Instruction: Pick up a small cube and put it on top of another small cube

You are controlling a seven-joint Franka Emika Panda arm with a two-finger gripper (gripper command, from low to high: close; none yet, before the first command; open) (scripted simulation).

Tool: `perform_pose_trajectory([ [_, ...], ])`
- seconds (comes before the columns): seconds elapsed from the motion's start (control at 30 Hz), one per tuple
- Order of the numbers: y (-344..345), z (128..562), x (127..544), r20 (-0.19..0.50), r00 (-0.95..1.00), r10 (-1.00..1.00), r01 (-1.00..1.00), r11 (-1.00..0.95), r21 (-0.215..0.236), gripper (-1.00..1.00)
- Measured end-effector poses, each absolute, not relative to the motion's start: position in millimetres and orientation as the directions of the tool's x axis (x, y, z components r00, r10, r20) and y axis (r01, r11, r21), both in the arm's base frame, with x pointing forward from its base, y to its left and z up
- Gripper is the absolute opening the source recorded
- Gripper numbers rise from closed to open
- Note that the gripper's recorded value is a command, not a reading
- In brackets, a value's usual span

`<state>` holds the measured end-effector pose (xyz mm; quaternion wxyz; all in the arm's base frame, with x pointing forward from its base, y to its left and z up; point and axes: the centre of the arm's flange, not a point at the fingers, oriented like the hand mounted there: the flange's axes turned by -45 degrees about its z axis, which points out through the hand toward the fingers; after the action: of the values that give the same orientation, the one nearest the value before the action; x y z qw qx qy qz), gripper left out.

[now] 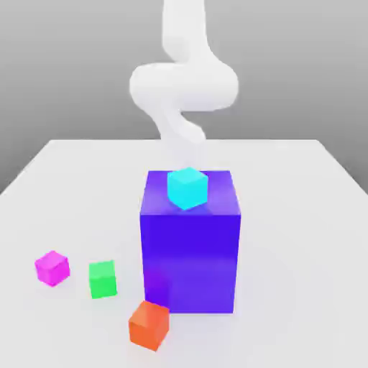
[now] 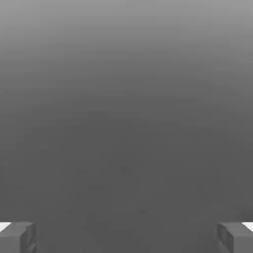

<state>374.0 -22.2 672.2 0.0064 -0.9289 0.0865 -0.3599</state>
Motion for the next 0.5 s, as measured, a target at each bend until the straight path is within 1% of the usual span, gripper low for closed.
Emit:
perform_pose_trajectory([
  [0.1, -55.0, 621.5, 400.7, 0.595, 0.722, -0.355, -0.342, -0.929, -0.139, 0.00],
  [0.23, -101.4, 553.4, 420.5, 0.489, 0.650, -0.582, -0.568, -0.799, -0.197, 0.00],
  [0.37, -148.8, 483.6, 423.9, 0.379, 0.509, -0.773, -0.760, -0.610, -0.223, 0.00],
  [0.5, -193.1, 413.5, 411.6, 0.269, 0.312, -0.911, -0.901, -0.373, -0.219, 0.00],
])
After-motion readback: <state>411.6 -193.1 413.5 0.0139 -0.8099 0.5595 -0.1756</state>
